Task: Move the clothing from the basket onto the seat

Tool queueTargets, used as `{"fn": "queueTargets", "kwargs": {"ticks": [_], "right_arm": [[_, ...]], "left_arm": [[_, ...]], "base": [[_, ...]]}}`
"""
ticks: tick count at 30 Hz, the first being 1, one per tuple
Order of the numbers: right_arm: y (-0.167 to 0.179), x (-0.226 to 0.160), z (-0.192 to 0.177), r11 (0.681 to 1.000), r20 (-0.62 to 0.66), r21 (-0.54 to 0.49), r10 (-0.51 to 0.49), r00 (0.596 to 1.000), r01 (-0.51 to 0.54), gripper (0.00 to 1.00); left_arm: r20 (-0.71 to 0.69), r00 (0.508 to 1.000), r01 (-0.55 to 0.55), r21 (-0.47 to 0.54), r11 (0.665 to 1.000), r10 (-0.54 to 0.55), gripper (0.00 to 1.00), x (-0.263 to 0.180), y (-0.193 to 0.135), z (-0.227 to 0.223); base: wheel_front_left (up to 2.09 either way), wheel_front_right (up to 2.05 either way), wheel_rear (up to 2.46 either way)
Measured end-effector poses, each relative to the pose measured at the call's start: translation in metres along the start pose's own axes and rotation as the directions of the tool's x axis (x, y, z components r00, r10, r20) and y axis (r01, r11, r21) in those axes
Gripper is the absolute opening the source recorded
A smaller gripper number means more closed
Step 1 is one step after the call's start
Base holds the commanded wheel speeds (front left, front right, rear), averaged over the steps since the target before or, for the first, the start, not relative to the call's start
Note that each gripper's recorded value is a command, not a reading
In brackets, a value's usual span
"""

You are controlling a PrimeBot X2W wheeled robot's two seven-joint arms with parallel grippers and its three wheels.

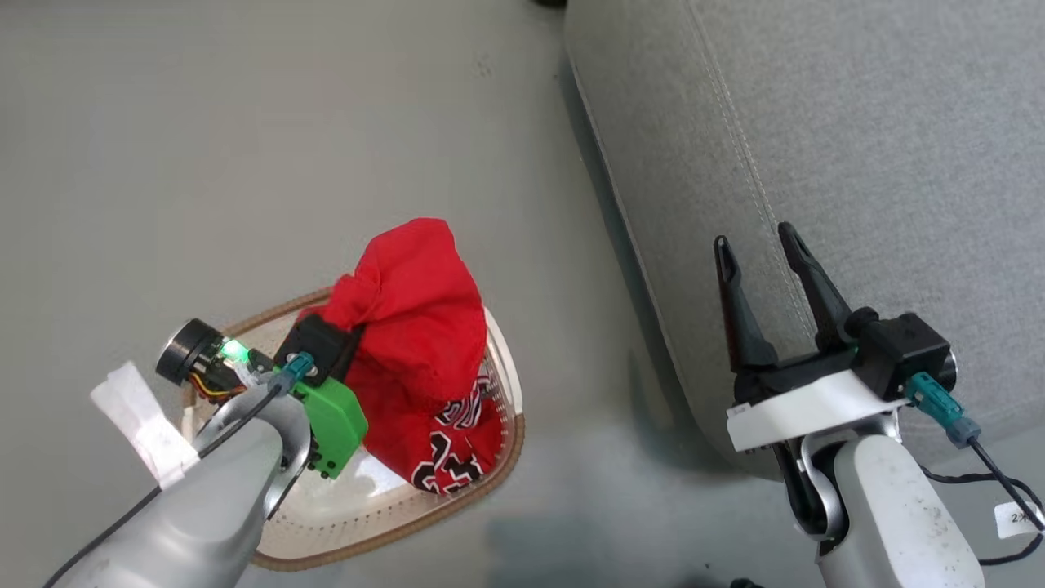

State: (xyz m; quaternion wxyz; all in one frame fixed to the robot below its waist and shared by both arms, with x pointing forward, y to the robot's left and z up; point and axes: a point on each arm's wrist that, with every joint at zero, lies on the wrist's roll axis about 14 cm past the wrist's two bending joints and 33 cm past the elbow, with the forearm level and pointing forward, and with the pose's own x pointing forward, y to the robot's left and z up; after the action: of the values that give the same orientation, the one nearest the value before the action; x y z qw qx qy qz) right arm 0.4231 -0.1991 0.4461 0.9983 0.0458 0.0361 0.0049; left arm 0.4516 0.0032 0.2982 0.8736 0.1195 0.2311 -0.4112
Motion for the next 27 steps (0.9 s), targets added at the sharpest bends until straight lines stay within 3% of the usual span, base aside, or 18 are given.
{"fn": "queueTargets", "kwargs": {"ticks": [4, 10, 16, 22, 27], "right_arm": [[0.013, -0.008, 0.015, 0.999, 0.039, 0.01, 0.032, 0.999, -0.033, 1.0], [0.032, -0.02, 0.038, 0.996, 0.103, 0.016, 0.083, 0.991, -0.085, 1.0], [0.052, -0.033, 0.062, 0.99, 0.172, 0.008, 0.138, 0.975, -0.142, 1.0], [0.069, -0.05, 0.076, 0.982, 0.214, -0.011, 0.185, 0.959, -0.187, 1.0], [0.073, -0.055, 0.088, 0.98, 0.25, -0.017, 0.197, 0.948, -0.199, 1.0]], "left_arm": [[0.158, 0.984, -0.081, -0.005, 0.997, 0.081, 0.0, -0.031, 0.007, 0.049], [0.39, 0.905, -0.173, -0.021, 0.985, 0.167, 0.0, -0.084, 0.008, 0.12], [0.623, 0.743, -0.228, -0.107, 0.968, 0.244, 0.0, -0.147, 0.002, 0.193], [0.765, 0.534, -0.26, -0.255, 0.931, 0.359, 0.0, -0.217, 0.005, 0.238], [0.831, 0.442, -0.195, -0.28, 0.94, 0.339, 0.0, -0.247, -0.013, 0.262]], "base": [[0.0, 0.0, 0.0], [0.0, 0.0, 0.0], [0.0, 0.0, 0.0], [0.0, 0.0, 0.0], [0.0, 0.0, 0.0]]}}
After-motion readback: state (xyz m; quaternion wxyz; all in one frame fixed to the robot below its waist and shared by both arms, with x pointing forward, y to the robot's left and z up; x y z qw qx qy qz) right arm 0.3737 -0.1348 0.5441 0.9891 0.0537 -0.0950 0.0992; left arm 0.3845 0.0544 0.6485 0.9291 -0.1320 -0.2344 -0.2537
